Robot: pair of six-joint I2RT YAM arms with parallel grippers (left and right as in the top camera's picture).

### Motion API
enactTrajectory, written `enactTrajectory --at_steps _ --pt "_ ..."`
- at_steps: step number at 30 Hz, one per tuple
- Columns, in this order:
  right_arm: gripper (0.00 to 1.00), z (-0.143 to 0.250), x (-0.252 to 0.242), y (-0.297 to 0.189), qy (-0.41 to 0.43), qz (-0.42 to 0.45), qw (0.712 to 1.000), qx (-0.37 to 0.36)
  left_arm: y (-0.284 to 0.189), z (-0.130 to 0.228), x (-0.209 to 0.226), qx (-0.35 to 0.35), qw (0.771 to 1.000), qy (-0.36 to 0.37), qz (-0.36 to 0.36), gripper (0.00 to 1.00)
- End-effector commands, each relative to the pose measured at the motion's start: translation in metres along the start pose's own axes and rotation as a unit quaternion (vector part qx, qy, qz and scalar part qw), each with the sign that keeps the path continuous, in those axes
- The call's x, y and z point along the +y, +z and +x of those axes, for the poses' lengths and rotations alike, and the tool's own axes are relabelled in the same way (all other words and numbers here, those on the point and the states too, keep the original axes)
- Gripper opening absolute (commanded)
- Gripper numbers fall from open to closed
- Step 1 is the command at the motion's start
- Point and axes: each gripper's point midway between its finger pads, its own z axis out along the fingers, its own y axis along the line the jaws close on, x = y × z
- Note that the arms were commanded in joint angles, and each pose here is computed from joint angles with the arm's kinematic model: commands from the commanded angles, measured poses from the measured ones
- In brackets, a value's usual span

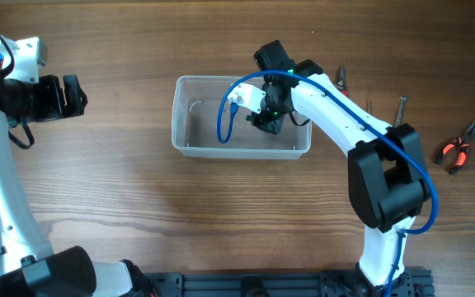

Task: Pack container
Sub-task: 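Carry the green screwdriver into the container and release it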

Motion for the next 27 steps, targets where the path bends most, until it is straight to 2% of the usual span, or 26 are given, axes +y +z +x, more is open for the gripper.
enactTrajectory --at_steps 1,2,6,9,11,12,16,17,18,20,22,23,24,26,27 --pt "0.41 -0.004 0.002 0.001 0.009 -0.010 1.000 -0.010 0.001 -0.001 -0.003 -0.001 1.000 0.009 0.010 1.00" --pt "0.47 -0.004 0.002 -0.002 0.013 -0.008 1.000 -0.010 0.001 -0.001 -0.003 -0.001 1.000 0.009 0.010 1.00" --pt "0.48 -0.013 -0.010 -0.027 0.029 0.033 0.999 -0.019 0.001 -0.001 -0.003 -0.001 1.000 0.009 0.010 1.00" --pt "0.49 -0.018 -0.044 -0.080 0.132 0.138 0.981 -0.024 0.001 0.000 -0.003 -0.001 1.000 0.009 0.010 1.00" --pt "0.54 0.001 -0.083 -0.152 0.277 0.262 0.923 -0.046 0.001 -0.001 -0.003 -0.001 1.000 0.009 0.010 1.00" --pt "0.57 0.015 -0.096 -0.181 0.330 0.297 0.894 -0.063 0.001 -0.001 -0.003 -0.001 1.000 0.009 0.010 1.00" --pt "0.61 0.103 -0.120 -0.267 0.538 0.349 0.756 -0.129 0.001 -0.001 -0.003 -0.001 1.000 0.009 0.010 1.00" --pt "0.61 0.137 -0.122 -0.282 0.595 0.354 0.709 -0.135 0.001 -0.001 -0.003 -0.001 1.000 0.009 0.010 1.00" --pt "0.66 0.188 -0.120 -0.297 0.667 0.358 0.640 -0.129 0.001 -0.001 -0.003 -0.001 1.000 0.009 0.010 1.00" --pt "0.72 0.243 -0.111 -0.302 0.742 0.355 0.558 -0.110 0.001 -0.001 -0.003 -0.001 1.000 0.009 0.010 1.00" --pt "0.76 0.305 -0.089 -0.298 0.824 0.340 0.447 -0.080 0.001 -0.001 -0.003 -0.001 1.000 0.009 0.010 1.00" --pt "0.77 0.325 -0.081 -0.293 0.843 0.329 0.419 -0.071 0.001 -0.001 -0.003 -0.001 1.000 0.009 0.010 1.00" --pt "0.77 0.340 -0.078 -0.287 0.855 0.317 0.406 -0.067 0.001 -0.001 -0.003 -0.001 1.000 0.009 0.010 1.00" --pt "0.78 0.365 -0.070 -0.275 0.872 0.300 0.382 -0.055 0.001 -0.001 -0.003 -0.001 1.000 0.009 0.010 1.00" --pt "0.78 0.378 -0.066 -0.265 0.878 0.288 0.380 -0.045 0.001 -0.001 -0.003 -0.001 1.000 0.009 0.010 1.00"
